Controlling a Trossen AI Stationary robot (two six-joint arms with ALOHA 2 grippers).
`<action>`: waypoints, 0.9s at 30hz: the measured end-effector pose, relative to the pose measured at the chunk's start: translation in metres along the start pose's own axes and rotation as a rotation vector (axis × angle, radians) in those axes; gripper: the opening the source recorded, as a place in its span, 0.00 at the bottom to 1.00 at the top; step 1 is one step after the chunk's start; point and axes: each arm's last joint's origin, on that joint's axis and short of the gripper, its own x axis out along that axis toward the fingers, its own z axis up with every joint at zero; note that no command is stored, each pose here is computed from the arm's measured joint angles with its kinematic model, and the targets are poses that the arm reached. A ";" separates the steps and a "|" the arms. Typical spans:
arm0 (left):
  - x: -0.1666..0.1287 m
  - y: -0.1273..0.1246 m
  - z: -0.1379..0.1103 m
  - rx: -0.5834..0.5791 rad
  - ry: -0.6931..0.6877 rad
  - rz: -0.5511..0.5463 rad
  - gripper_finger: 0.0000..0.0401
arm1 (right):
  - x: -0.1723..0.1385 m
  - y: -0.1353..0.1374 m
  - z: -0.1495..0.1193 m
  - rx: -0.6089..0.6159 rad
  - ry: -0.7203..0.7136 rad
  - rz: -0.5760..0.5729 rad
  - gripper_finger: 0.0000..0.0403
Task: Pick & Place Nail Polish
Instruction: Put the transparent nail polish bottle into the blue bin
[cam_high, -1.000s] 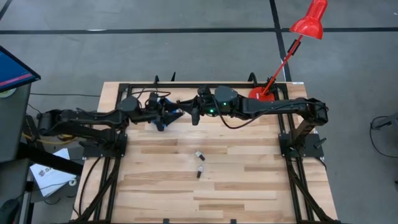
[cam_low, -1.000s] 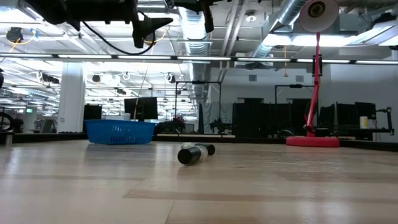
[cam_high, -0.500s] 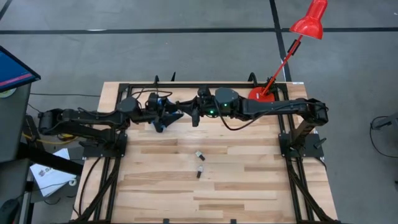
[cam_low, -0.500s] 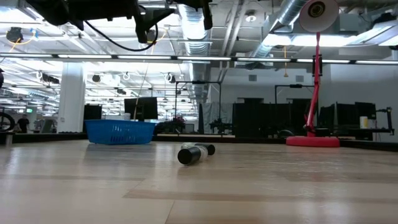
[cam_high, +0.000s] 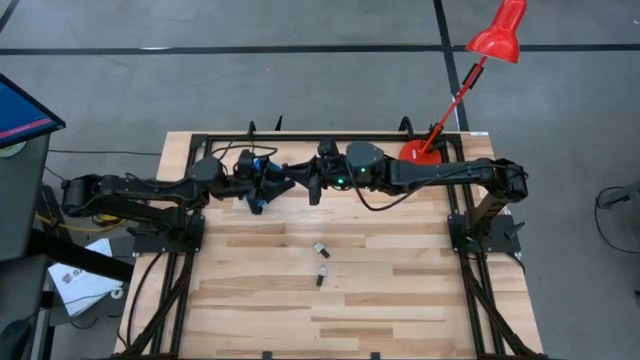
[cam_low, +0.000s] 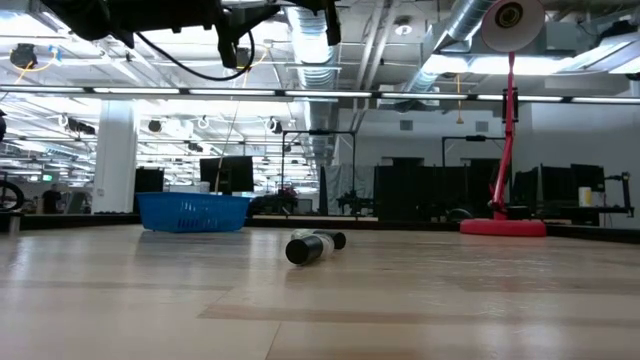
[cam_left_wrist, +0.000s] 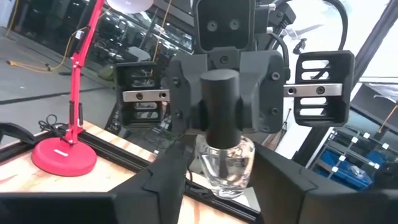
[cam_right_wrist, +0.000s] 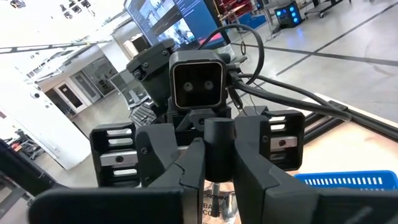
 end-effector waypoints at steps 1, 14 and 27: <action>0.000 0.000 0.000 0.001 0.000 -0.001 0.39 | 0.000 0.001 0.000 -0.001 0.002 0.002 0.11; 0.000 0.000 0.000 -0.009 0.006 -0.010 0.25 | 0.000 0.001 0.000 -0.007 0.002 0.002 0.11; -0.001 0.004 -0.002 0.029 0.035 0.046 0.23 | -0.018 0.006 0.016 -0.087 0.001 -0.007 0.47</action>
